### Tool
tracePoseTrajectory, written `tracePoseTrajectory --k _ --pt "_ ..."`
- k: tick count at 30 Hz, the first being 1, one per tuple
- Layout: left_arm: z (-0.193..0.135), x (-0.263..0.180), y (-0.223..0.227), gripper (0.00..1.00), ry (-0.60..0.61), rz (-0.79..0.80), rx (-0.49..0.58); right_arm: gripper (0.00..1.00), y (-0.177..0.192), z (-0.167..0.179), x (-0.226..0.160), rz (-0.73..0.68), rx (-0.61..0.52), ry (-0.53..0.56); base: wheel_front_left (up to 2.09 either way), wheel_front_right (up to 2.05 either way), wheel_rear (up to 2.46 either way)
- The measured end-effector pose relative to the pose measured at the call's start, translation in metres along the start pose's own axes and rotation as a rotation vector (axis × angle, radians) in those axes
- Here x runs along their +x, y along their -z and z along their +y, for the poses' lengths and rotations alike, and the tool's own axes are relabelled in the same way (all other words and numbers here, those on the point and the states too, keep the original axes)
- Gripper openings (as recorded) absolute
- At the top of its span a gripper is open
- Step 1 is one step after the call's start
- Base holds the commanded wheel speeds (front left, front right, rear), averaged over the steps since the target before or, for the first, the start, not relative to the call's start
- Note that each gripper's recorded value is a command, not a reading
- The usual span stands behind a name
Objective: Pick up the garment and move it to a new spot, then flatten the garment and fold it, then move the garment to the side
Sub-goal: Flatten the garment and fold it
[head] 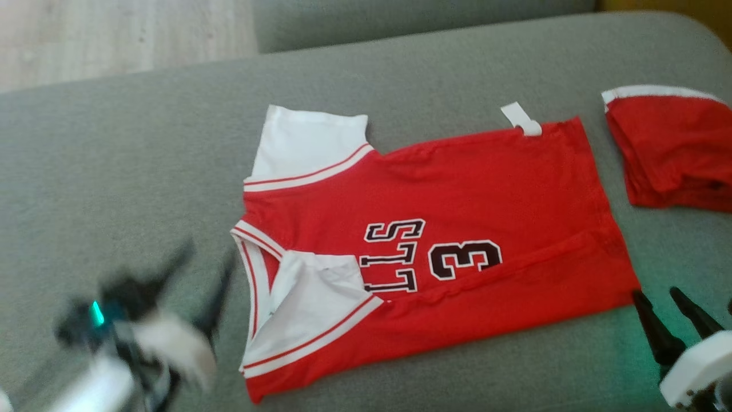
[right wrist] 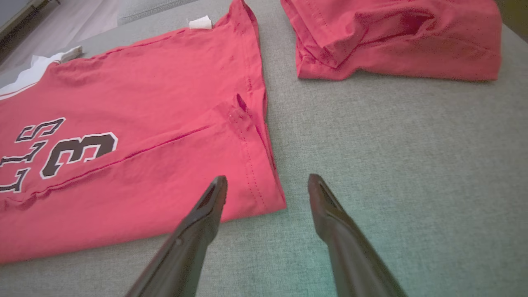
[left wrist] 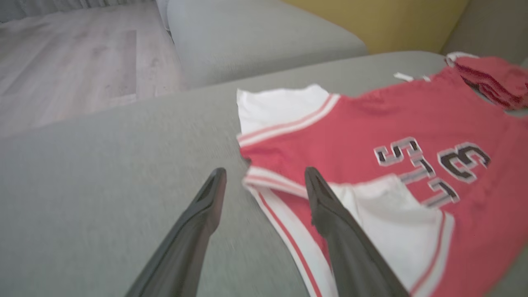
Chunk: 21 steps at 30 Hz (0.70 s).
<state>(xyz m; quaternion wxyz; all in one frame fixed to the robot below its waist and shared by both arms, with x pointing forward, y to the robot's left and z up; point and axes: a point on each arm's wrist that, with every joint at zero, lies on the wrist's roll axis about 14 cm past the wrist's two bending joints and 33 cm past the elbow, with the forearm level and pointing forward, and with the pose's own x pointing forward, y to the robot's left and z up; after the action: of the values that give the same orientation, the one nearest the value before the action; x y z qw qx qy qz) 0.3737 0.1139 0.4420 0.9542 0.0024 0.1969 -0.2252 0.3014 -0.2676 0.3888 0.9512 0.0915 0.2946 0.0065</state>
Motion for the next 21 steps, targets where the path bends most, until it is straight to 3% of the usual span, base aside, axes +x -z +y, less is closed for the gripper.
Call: tracePoseTrajectory --k 5,9,16,21 --pt "0.014 0.050 -0.081 1.00 0.041 -0.063 0.092 1.00 -0.011 0.006 0.005 -0.029 -0.004 0.003 0.00 0.00 0.00" --pt "0.021 0.093 -0.111 1.00 0.069 0.008 0.150 1.00 -0.027 0.010 0.013 -0.065 -0.019 0.002 0.00 0.00 0.00" --pt "0.027 0.160 -0.080 1.00 0.098 0.300 0.113 1.00 -0.029 0.012 0.022 -0.054 -0.031 0.007 0.00 0.00 0.00" --pt "0.041 0.189 -0.060 1.00 0.063 0.394 0.109 1.00 -0.029 0.002 0.021 -0.051 -0.030 0.040 0.00 0.00 0.00"
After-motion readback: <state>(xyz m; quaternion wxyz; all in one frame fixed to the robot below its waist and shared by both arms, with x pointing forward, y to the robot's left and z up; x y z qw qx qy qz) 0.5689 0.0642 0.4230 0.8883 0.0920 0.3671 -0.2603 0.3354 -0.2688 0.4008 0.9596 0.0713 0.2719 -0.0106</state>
